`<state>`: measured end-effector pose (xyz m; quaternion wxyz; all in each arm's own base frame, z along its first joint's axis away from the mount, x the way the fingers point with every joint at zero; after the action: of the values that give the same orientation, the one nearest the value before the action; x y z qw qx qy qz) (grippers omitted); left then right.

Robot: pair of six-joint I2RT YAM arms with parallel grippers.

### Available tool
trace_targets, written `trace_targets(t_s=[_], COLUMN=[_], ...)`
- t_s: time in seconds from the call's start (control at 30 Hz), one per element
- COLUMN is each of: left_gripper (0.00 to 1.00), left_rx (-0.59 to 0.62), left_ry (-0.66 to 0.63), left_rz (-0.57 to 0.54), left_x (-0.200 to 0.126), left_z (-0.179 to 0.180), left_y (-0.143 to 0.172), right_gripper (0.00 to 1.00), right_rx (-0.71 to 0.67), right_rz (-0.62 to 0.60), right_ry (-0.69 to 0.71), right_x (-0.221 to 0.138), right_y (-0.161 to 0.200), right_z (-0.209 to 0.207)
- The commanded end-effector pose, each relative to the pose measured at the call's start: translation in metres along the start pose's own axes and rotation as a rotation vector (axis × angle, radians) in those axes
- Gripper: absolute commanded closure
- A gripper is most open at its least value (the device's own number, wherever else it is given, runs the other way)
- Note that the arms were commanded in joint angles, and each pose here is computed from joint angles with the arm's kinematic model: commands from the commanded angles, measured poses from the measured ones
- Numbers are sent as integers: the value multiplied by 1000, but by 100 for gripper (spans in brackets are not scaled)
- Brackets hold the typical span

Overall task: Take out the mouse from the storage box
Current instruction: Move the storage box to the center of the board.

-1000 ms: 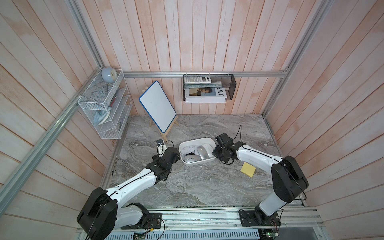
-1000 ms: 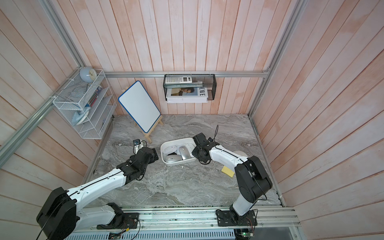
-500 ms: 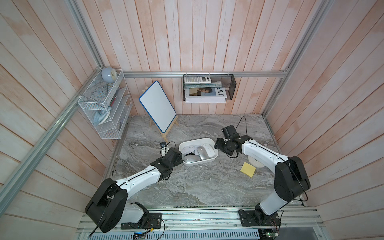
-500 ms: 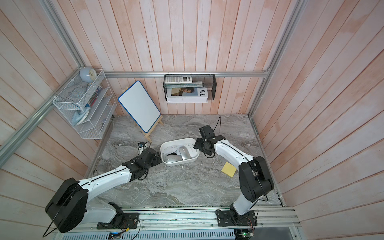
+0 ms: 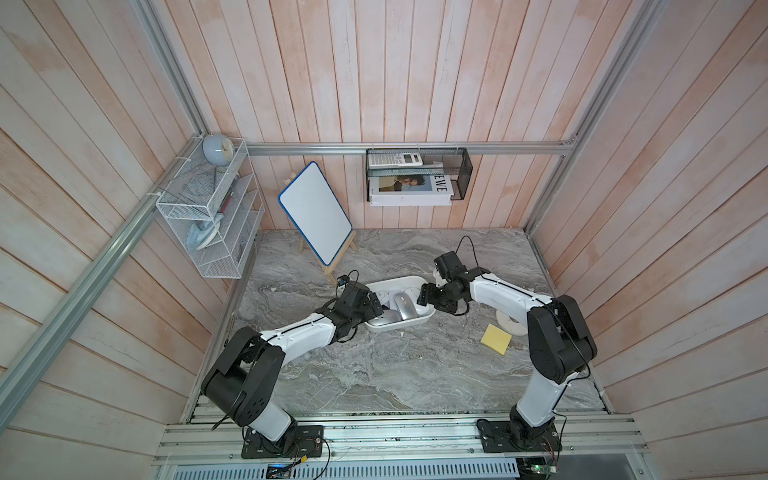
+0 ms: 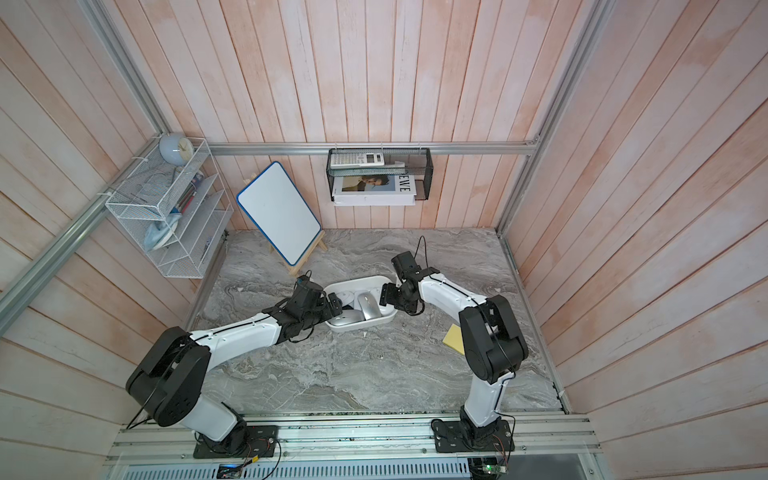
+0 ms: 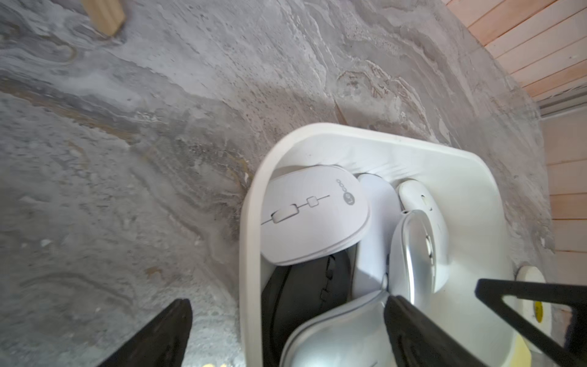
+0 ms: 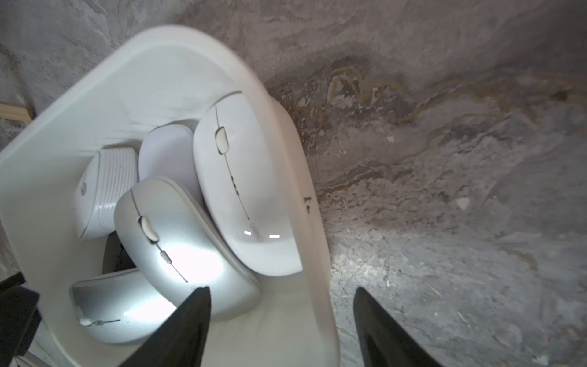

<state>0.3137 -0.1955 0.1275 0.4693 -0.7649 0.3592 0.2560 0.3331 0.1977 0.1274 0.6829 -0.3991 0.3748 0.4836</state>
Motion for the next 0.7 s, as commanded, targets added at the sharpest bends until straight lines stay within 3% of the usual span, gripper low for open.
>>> trace_targets(t_s=[0.0, 0.3, 0.47, 0.67], left_gripper=[0, 0, 0, 0], left_rx=[-27, -7, -13, 32], left_ry=[104, 120, 69, -43], left_rz=[25, 47, 35, -10], left_x=[7, 23, 26, 4], left_z=[-21, -37, -27, -5], left_y=[-11, -27, -37, -44], right_gripper=[27, 29, 30, 22], right_rx=[-15, -43, -57, -82], right_rz=[27, 23, 26, -47], right_ry=[-39, -67, -54, 98], right_x=[2, 2, 5, -17], right_y=[15, 39, 47, 46], right_z=[5, 20, 24, 6])
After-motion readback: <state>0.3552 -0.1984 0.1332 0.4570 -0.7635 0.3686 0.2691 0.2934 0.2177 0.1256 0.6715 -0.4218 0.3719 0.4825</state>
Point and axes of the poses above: each gripper's point midway between its finger pads, its own x axis out along the fingers, its own z axis along the line the jaws close on, y = z × x, the point moved 7 cm from there along -x, back along the fingers, and after that the axes turned 5 degrees about x, right-handed, at the moved point
